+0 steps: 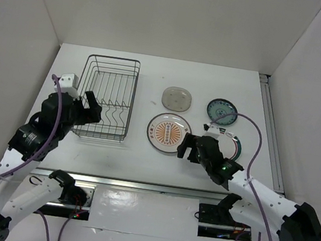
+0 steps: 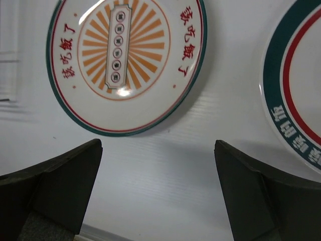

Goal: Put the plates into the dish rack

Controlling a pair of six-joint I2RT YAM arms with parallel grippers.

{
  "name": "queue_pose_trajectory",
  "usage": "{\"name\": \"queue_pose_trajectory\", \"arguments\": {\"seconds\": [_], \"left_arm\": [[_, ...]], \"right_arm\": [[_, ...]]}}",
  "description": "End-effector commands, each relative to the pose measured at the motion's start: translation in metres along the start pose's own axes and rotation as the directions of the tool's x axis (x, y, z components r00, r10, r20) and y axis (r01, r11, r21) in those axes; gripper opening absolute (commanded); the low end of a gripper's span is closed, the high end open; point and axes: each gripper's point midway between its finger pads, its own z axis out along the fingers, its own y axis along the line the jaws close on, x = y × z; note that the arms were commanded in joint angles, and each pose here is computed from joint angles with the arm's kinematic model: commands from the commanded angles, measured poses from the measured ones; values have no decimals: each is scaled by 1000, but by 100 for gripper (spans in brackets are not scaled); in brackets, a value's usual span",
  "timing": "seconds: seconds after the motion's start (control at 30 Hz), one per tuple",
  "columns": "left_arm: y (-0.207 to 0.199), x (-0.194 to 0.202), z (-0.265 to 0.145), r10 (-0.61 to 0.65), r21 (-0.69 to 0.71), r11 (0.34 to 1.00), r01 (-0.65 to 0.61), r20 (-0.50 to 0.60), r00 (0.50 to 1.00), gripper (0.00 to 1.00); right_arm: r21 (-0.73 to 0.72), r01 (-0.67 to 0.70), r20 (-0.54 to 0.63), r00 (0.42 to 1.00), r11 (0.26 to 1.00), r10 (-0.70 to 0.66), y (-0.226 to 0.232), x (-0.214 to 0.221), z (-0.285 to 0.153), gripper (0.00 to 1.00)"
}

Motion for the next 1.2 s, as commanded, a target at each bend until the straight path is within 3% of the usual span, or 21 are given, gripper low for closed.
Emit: {"name": "queue_pose_trajectory", "arguments": {"seconds": [0.0, 0.23, 0.93, 1.17], "left_arm": [[-10, -7, 0, 18, 56, 998, -20, 27, 999, 100], [-22, -11, -3, 26, 129, 991, -31, 37, 999, 100], [-35, -9, -9, 40, 213, 976, -47, 36, 999, 100], [-37, -6, -8, 50, 230, 972, -56, 31, 998, 100]], "right_arm": [[-186, -125, 141, 978, 975, 153, 43, -48, 6, 100], [-296, -192, 155, 957, 936, 246, 37, -28, 17, 100], [-117, -298, 178, 932, 947, 315, -3, -3, 61, 95], [-60, -406, 196, 891, 912, 409, -23, 3, 70, 78]]}}
